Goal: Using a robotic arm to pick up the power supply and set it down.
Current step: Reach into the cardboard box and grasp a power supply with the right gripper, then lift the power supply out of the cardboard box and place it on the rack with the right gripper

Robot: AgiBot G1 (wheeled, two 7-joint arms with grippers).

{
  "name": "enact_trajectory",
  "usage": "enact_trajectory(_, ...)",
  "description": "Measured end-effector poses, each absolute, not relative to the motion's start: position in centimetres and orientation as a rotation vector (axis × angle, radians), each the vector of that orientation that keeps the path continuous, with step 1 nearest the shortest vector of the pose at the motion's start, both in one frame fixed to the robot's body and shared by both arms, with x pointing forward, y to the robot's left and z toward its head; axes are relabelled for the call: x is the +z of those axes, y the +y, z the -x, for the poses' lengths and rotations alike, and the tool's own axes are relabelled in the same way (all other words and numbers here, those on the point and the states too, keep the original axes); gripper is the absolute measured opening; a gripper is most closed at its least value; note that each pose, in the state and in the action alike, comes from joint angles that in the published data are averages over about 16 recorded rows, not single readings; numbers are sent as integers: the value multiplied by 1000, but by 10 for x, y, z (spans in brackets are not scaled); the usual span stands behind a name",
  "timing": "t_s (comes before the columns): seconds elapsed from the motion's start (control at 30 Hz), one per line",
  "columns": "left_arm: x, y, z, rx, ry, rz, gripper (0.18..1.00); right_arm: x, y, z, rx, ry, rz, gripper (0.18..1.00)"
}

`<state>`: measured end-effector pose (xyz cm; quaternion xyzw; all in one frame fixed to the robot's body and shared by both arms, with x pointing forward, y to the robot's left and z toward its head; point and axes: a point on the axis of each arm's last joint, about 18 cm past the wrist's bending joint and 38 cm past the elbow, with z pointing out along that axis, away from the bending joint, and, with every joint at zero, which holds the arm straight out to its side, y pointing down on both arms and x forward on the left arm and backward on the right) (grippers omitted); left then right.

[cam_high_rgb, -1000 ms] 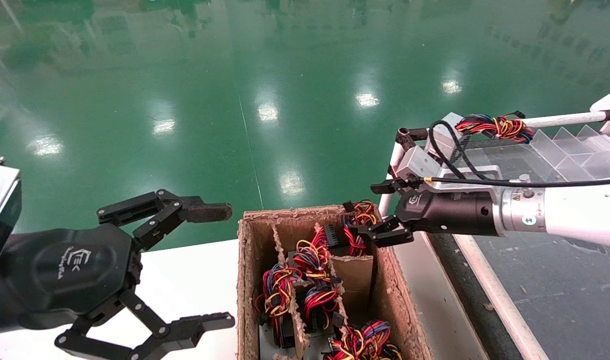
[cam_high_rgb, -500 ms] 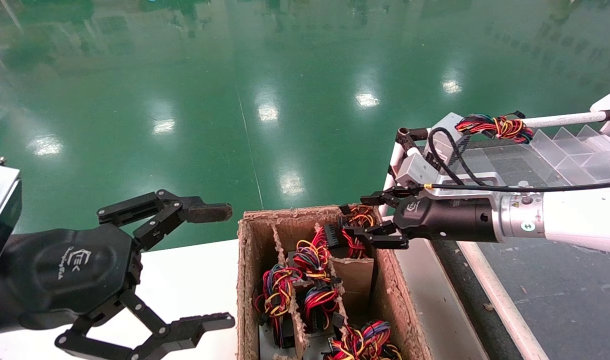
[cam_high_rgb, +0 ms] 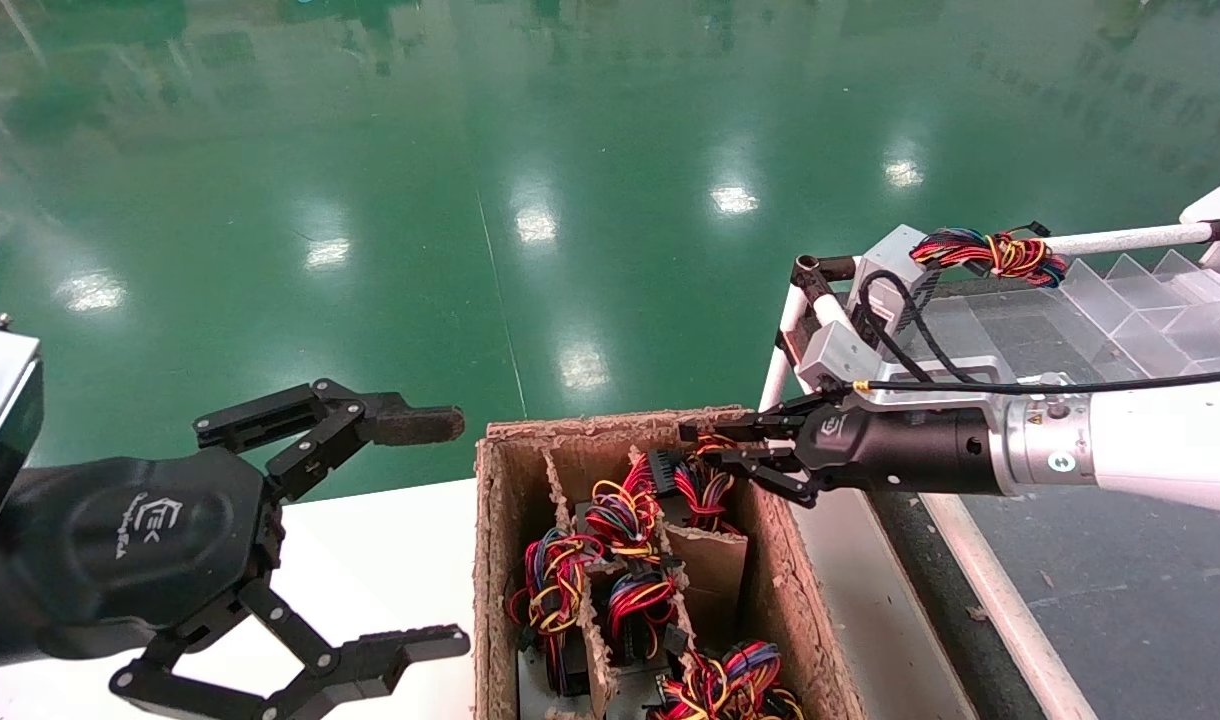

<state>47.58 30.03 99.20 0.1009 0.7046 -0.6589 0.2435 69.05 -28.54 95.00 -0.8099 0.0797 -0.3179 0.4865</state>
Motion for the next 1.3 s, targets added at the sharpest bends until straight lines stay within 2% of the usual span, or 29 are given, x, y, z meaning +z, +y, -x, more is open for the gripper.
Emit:
enact_trajectory(0.23, 992, 300, -476, -1800, 1925, -276, 1001, 948, -283, -692, -766, 201, 1967, 311)
enact_trajectory(0.43, 992, 300, -476, -1800, 1925, -276, 1001, 947, -282, -691, -746, 205, 1947, 244)
enact_trajectory(0.63, 992, 300, -476, -1800, 1925, -276, 1001, 948, -282, -688, -725, 203, 1916, 211)
enact_trajectory(0.93, 992, 300, -476, -1800, 1925, -276, 1001, 954, -284, -681, -709, 176, 1878, 204)
enact_trajectory(1.3, 992, 300, -476, -1800, 1925, -276, 1001, 985, -291, -670, -742, 109, 1813, 204)
